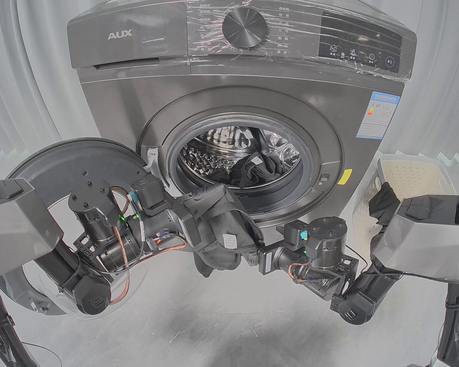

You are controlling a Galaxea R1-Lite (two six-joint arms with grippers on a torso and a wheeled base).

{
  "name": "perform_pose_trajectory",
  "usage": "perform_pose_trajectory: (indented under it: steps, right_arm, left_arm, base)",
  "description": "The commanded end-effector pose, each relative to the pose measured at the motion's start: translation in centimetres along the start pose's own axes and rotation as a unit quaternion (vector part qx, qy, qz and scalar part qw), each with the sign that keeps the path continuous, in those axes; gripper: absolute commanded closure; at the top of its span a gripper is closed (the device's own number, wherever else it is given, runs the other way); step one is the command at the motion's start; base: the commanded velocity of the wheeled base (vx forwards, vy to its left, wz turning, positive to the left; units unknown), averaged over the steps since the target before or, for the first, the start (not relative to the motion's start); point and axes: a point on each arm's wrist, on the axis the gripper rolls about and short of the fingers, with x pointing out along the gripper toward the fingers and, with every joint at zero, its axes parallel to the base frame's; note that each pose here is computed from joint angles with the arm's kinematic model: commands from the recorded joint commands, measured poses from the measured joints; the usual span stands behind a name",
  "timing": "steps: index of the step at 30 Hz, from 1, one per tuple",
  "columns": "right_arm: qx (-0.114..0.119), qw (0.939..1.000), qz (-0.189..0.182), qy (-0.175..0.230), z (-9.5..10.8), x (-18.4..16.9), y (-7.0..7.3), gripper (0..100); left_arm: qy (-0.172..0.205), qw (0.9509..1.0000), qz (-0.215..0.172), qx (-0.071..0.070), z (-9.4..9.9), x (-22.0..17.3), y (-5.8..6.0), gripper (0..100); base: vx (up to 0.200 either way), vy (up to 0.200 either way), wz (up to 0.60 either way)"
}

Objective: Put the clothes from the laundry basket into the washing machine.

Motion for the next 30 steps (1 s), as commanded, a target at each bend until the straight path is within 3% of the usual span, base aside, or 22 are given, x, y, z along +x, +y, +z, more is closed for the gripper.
perform_pose_trajectory:
  steps: [1, 4, 5, 19, 26, 27, 30]
  right_arm:
    - [0.000, 1.0000, -0.001, -0.003, -0.2, 0.4, 0.0, 0]
    - [0.002, 0.9999, 0.001, -0.015, 0.0, 0.4, 0.0, 0]
    - [0.002, 0.9999, 0.002, -0.015, 0.1, 0.4, 0.0, 100]
    - [0.006, 0.9985, 0.022, -0.050, 1.5, -0.7, 1.2, 100]
    - [0.008, 0.9977, 0.027, -0.061, 3.1, -2.9, 1.3, 100]
    - [0.008, 0.9975, 0.030, -0.063, 3.2, -3.1, 1.4, 100]
    - [0.009, 0.9962, 0.041, -0.076, 4.3, -4.4, 2.0, 100]
  left_arm:
    - [0.000, 1.0000, 0.000, 0.000, 0.0, 0.0, 0.0, 100]
    - [0.000, 1.0000, 0.001, 0.000, 0.0, 0.0, 0.1, 100]
    - [0.000, 1.0000, 0.001, 0.000, 0.0, 0.0, 0.1, 100]
    - [0.007, 1.0000, 0.005, -0.003, -0.5, 0.0, 0.3, 100]
    - [0.017, 0.9997, 0.017, -0.010, -1.2, -0.1, 1.2, 100]
    - [0.018, 0.9996, 0.018, -0.010, -1.3, -0.1, 1.3, 0]
    - [0.029, 0.9992, 0.022, -0.017, -2.1, -0.1, 1.5, 0]
  base:
    - [0.000, 0.000, 0.00]
    - [0.000, 0.000, 0.00]
    - [0.000, 0.000, 0.00]
    - [0.000, 0.000, 0.00]
    - [0.000, 0.000, 0.00]
    - [0.000, 0.000, 0.00]
    - [0.000, 0.000, 0.00]
